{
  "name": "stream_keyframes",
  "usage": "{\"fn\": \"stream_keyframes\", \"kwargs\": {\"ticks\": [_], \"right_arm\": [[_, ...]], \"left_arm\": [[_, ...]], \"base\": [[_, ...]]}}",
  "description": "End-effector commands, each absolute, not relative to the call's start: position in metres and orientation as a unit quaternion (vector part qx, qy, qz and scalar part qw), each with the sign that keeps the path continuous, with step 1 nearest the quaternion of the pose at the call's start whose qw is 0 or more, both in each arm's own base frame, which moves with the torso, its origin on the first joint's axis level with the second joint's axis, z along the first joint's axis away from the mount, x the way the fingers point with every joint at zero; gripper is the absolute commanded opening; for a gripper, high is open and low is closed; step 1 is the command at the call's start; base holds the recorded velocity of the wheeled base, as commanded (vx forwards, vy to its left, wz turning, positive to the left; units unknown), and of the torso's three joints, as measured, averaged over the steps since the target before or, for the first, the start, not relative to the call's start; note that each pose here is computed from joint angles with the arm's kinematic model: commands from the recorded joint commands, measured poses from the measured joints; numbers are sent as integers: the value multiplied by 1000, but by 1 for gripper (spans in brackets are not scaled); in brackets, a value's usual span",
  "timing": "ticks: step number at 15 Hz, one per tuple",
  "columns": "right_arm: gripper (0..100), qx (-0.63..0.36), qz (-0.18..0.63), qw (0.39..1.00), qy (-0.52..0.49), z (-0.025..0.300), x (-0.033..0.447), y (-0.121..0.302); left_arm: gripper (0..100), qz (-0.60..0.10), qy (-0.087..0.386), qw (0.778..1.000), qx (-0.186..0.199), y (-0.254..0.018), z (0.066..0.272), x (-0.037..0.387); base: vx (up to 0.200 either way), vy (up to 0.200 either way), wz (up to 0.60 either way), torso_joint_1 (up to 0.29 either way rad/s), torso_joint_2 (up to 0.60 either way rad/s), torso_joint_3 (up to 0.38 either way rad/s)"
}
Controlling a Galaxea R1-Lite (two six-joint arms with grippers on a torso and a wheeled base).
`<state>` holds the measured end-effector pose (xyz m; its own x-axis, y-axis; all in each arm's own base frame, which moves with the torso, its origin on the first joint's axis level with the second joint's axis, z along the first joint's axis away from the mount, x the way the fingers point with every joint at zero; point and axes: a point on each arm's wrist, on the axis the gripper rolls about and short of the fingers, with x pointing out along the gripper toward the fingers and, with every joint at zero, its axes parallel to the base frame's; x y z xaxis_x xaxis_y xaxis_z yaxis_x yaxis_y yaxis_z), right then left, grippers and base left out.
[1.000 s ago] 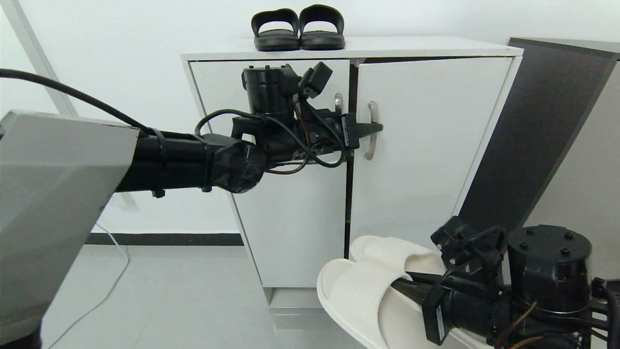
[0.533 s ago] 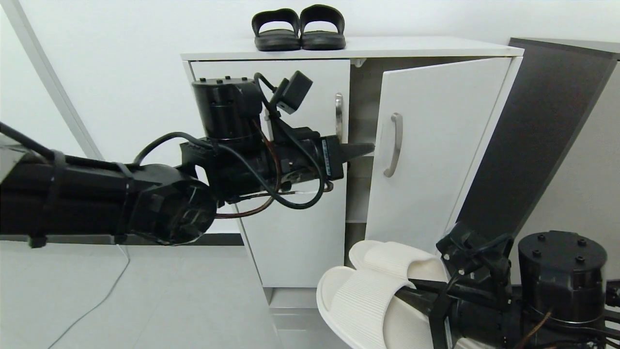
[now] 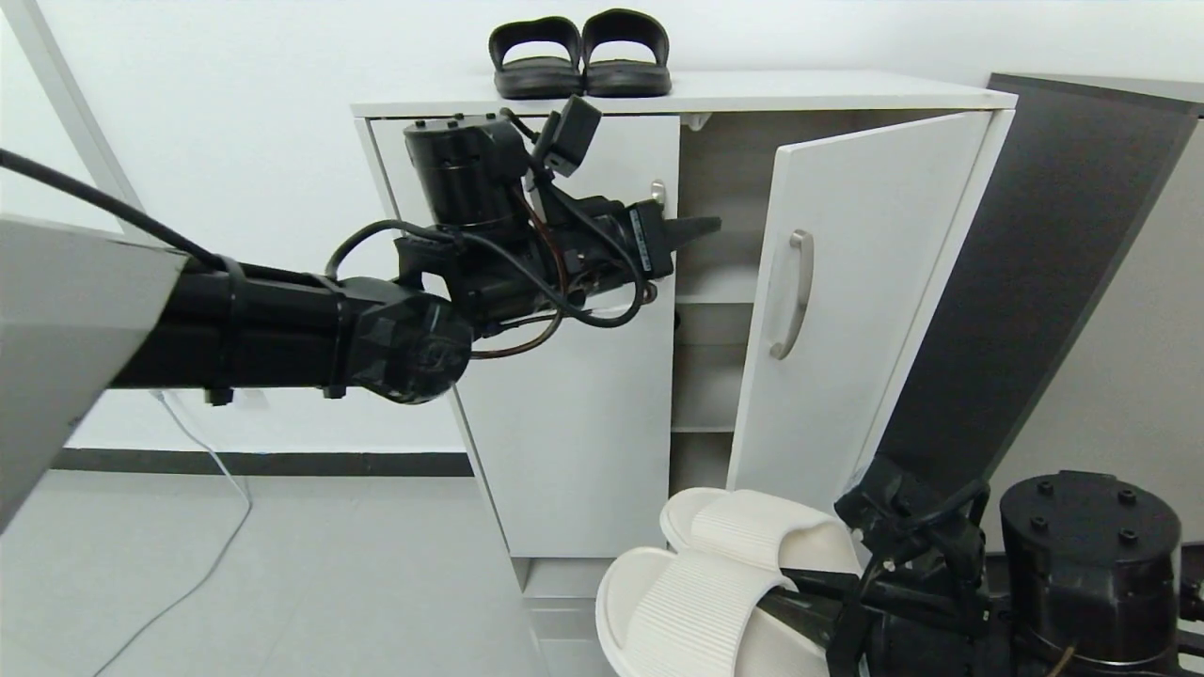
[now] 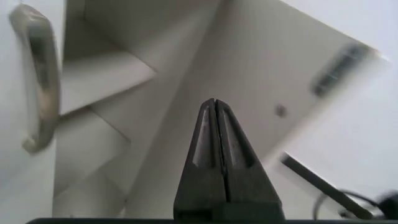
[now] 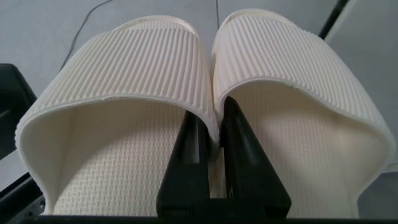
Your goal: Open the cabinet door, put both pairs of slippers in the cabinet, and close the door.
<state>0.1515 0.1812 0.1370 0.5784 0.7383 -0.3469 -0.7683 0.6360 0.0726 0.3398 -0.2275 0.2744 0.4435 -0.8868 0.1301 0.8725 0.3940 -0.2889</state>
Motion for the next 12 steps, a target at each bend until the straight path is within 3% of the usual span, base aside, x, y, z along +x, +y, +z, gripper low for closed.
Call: {"fn": "stream_keyframes", "kwargs": {"ticks": [1, 8, 11, 12], "right_arm": [[0, -47, 432, 882, 180, 134, 148, 185], [0, -60, 457, 865, 196, 125, 135, 193], [0, -65, 467, 859, 199, 123, 130, 196], [0, -64, 464, 861, 198, 123, 131, 196]], "left_arm": [[0, -533, 37, 830, -163, -246, 258, 354], [0, -563, 52, 808, -166, -285, 265, 312], [0, -615, 49, 771, -157, -306, 270, 256], [0, -619, 45, 768, -157, -307, 273, 252]], "base": [[0, 0, 0, 0, 0, 0], [-200, 0, 0, 4, 4, 0], [-200, 0, 0, 1, 1, 5], [-200, 0, 0, -7, 2, 2]]}}
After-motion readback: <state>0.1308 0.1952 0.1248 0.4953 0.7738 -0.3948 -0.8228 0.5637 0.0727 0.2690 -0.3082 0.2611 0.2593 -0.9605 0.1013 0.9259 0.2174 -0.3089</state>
